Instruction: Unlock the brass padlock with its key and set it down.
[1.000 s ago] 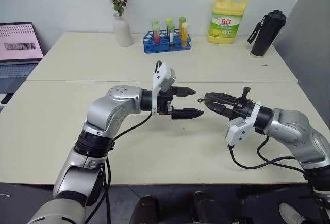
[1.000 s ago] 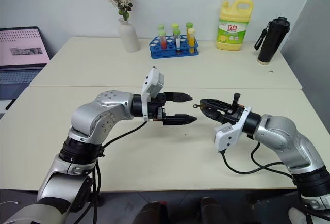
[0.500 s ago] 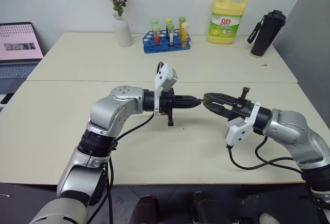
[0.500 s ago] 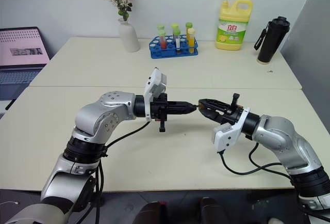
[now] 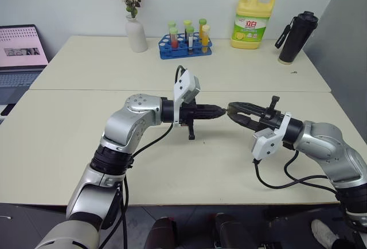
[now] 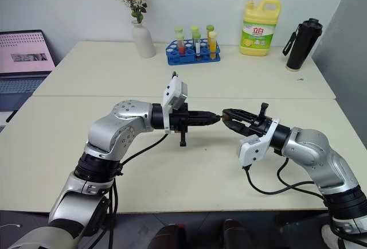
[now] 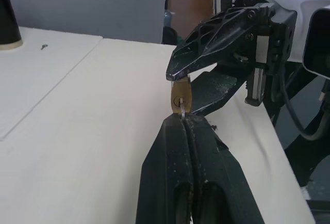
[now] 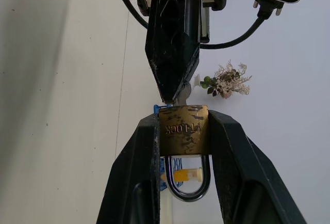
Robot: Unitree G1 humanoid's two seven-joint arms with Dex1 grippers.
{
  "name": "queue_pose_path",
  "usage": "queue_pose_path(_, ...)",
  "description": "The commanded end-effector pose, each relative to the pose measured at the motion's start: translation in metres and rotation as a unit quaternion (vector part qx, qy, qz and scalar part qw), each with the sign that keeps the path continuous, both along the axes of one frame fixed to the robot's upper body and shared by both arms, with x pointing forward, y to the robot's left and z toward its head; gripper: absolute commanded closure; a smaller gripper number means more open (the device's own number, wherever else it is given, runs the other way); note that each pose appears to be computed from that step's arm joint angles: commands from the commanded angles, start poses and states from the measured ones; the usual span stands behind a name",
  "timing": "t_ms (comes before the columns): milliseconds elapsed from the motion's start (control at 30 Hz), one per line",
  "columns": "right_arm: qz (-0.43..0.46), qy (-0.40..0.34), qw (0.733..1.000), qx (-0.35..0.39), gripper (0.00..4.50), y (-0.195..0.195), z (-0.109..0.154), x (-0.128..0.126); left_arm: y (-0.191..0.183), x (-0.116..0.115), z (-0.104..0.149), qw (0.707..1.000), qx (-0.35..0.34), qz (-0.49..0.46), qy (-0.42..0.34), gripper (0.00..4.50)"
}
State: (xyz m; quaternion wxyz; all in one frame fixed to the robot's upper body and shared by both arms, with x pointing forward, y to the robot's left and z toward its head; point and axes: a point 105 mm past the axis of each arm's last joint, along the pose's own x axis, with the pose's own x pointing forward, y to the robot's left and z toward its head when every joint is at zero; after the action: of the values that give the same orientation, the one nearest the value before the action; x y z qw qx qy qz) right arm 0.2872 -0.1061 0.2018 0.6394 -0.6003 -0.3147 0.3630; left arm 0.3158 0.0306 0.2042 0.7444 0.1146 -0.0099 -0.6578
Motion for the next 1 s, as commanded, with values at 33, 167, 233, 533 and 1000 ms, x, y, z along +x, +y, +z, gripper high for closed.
queue_pose_path(33,0.02,-0.009,1.0,0.006,3.58,0.007,0.0063,-0.0085,-0.0101,-0.0145,0.0105,0.995,0.001,-0.047,-0.092,4.5)
queue_pose_path(167,0.018,-0.005,1.0,0.009,3.58,0.0069,0.0061,-0.0081,-0.011,-0.0166,0.0109,0.985,0.011,-0.06,-0.161,4.5)
queue_pose_path(233,0.018,-0.002,1.0,0.012,3.58,0.0068,0.006,-0.0078,-0.0105,-0.0162,0.01,0.978,0.025,-0.064,-0.197,4.5)
queue_pose_path(533,0.016,0.004,1.0,0.016,3.58,0.0076,0.0055,-0.006,-0.0114,-0.0125,0.009,0.957,0.034,-0.068,-0.28,4.5)
queue_pose_path(1000,0.015,0.005,1.0,0.019,3.58,0.008,0.0052,-0.0054,-0.0143,-0.0095,0.0108,0.945,0.019,-0.059,-0.32,4.5)
